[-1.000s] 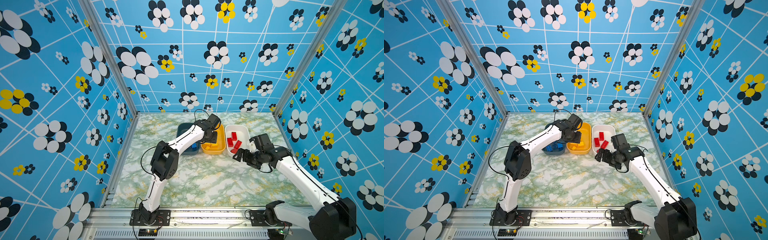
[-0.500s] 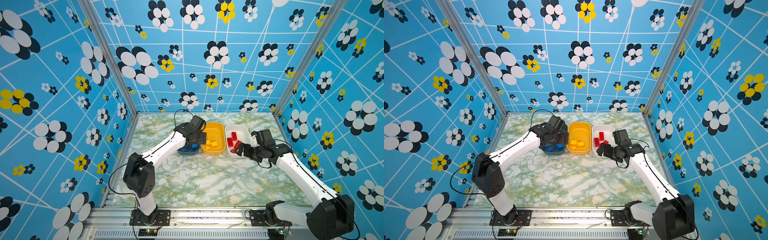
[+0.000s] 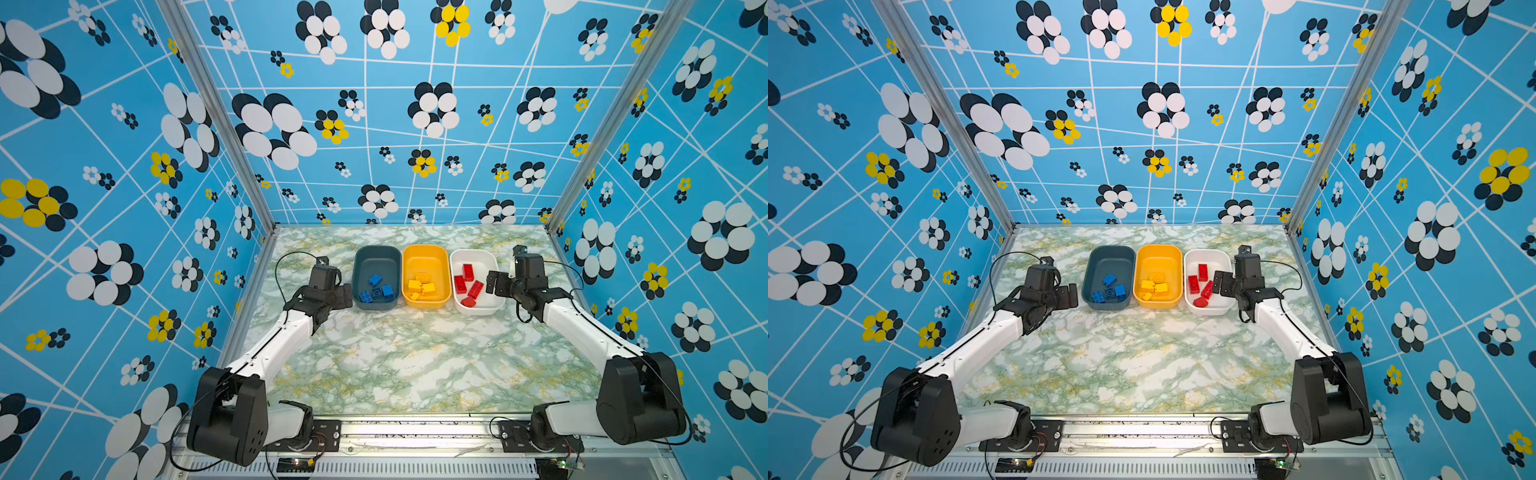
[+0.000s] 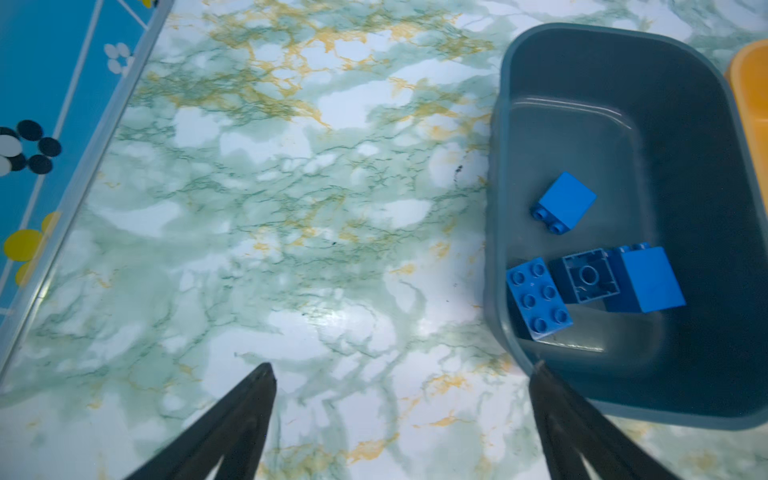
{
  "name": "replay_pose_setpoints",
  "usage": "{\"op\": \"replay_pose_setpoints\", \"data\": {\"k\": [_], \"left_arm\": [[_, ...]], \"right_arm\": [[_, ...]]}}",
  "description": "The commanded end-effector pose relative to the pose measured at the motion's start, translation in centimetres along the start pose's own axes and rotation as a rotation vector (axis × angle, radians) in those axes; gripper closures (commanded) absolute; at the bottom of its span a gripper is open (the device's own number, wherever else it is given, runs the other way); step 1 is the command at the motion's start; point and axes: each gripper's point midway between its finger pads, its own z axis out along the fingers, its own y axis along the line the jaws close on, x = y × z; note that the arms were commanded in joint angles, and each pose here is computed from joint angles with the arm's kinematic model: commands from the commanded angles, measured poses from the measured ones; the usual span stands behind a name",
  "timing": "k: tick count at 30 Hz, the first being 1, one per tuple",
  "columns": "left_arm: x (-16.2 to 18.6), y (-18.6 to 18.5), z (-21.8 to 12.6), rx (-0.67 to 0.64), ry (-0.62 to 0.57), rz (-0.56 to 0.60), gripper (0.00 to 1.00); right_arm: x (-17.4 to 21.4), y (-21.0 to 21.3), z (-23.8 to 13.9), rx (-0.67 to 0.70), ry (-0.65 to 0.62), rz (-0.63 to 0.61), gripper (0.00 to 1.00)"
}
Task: Sort the legos into containers by color
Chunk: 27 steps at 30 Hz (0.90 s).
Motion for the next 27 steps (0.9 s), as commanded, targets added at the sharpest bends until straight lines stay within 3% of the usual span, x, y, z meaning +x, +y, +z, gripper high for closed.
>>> {"op": "replay_pose_setpoints", "data": {"k": [1,9,19,27], "left_arm": [[-2.5,2.0,-0.6,-0.012,-0.178,0.028,0.04],[-0.8,5.6,0.0,-0.052,-0.334,0.038,0.04],[-1.9,4.6,2.6,0.054,-0.445,0.016,0.07],[-1.1,4.2,4.4,0.070,-0.459,0.008,0.07]], "right_arm": [[-1.8,-1.6,0.5,0.075,-0.168,-0.063,0.01],[0.8,-5.8,1.1,0.157,-0.297,-0.034,0.01],[1.4,-5.7,1.0,0.135,-0.332,-0.036,0.01],[1.3,-6.4,0.8,0.170,-0.367,0.005,0.01]]}}
